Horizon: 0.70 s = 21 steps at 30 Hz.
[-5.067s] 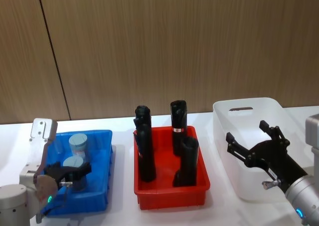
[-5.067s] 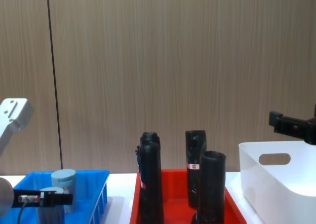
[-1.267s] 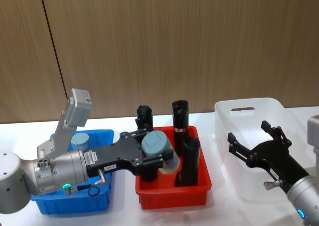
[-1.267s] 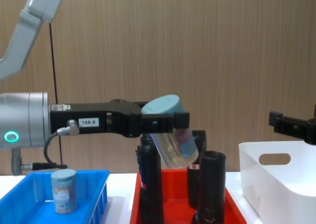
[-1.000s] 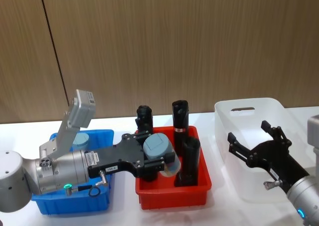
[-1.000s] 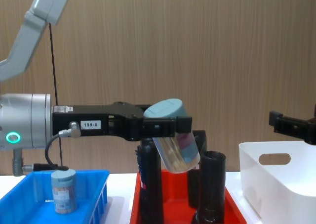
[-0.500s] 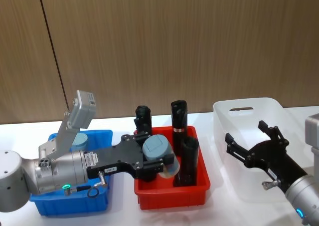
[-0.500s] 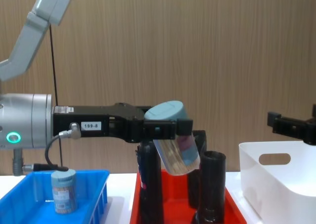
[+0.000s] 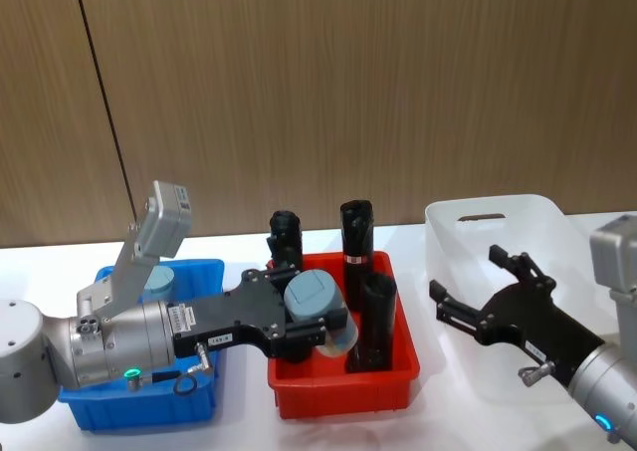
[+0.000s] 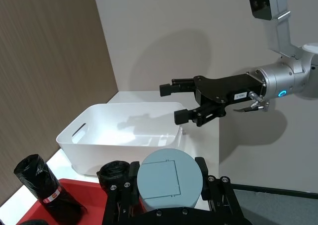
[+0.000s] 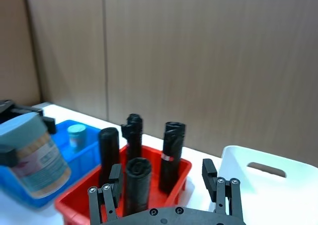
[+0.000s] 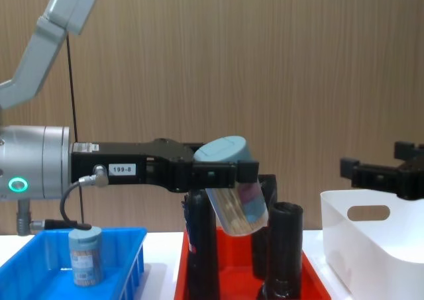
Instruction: Pick the cotton swabs from the blue box and place them into the white box.
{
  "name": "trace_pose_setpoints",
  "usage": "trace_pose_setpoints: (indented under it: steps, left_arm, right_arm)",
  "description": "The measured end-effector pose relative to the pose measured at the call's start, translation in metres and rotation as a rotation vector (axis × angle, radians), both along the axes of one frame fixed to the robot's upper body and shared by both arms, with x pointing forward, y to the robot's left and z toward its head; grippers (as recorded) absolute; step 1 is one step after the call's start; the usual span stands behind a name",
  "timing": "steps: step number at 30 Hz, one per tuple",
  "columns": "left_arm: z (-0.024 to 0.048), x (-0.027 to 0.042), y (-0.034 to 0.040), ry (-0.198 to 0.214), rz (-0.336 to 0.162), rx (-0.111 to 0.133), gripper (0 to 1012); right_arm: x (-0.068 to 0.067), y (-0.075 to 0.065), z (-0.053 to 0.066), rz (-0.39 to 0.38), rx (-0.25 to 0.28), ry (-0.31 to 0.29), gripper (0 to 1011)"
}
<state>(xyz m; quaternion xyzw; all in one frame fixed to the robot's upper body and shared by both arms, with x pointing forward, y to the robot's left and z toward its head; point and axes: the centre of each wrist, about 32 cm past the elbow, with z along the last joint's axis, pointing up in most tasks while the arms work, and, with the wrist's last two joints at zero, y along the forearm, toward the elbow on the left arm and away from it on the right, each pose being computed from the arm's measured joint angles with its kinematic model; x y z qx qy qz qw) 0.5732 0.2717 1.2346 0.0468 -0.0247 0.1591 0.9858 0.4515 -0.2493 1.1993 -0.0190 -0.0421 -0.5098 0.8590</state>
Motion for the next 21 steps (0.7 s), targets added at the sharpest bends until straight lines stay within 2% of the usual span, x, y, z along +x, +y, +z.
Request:
trace_pose_setpoints:
  steps: [8,21]
  left_arm:
    - [0.0003,0.0001,-0.0001,-0.001,-0.001,0.001,669]
    - [0.0004,0.0002,-0.0001,-0.001,-0.001,0.001,669]
  right_arm:
    - [0.006,-0.009,0.009,0.119,-0.04,0.032,1002]
    - [0.019,-0.02,0.022,0.316,-0.067,0.094,1002]
